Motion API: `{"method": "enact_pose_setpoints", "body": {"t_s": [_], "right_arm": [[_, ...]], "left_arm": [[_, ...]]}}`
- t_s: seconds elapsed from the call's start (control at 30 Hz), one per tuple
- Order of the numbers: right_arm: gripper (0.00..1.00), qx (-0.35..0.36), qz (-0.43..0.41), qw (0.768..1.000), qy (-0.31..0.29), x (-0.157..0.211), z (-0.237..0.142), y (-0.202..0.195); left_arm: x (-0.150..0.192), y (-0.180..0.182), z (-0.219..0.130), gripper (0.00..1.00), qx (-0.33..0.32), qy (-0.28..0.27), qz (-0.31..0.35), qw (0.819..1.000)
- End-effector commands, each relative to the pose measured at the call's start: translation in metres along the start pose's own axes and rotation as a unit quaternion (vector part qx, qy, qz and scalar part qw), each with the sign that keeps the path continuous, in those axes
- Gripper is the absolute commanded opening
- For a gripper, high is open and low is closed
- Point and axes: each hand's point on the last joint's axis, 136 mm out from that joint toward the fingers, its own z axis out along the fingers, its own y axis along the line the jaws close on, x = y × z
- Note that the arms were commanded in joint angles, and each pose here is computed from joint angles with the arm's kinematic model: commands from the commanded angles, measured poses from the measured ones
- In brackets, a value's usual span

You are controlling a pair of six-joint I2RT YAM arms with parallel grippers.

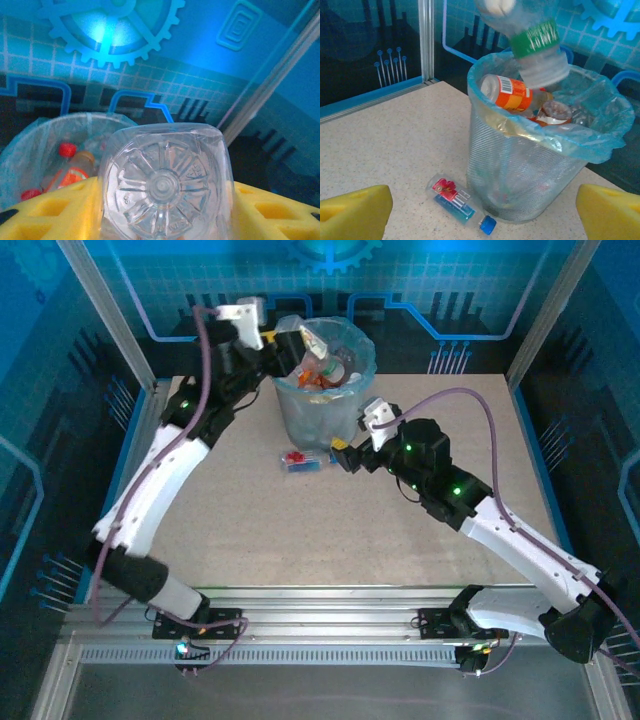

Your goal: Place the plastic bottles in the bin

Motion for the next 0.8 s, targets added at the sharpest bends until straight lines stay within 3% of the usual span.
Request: {"method": "enact_pose_setpoints", "body": {"t_s": [0.0, 0.27, 0.37, 0.4, 0.53, 0.77], "right_arm": [[0.96, 0.021, 0.003, 1.0, -0.012, -0.015, 0.003, -0.011], [0.96, 0.017, -0.004, 1.0, 0.005, -0.016, 0.011, -0.015], [0.95, 0.022, -0.007, 1.0, 0.007, -0.015, 0.006, -0.018], [0.95, 0.024, -0.007, 1.0, 0.007, -0.015, 0.004, -0.02], [0.96, 0.034, -0.005, 0.999, 0.007, -0.013, -0.004, -0.027], [0.95, 0.037, 0.0, 0.999, 0.008, -0.013, -0.011, -0.031]], "left_arm": [[-0.024, 0.014, 0.039, 0.58, -0.029, -0.052, 0.023, 0.998], [0.002, 0.053, 0.147, 0.6, -0.036, -0.026, -0.034, 0.998], [0.011, 0.065, 0.167, 0.76, -0.045, -0.018, -0.042, 0.998], [0.013, 0.067, 0.17, 0.81, -0.046, -0.018, -0.045, 0.998], [0.014, 0.075, 0.17, 0.86, -0.063, -0.026, -0.052, 0.996], [-0.006, 0.083, 0.149, 0.84, -0.098, -0.053, -0.048, 0.993]]}}
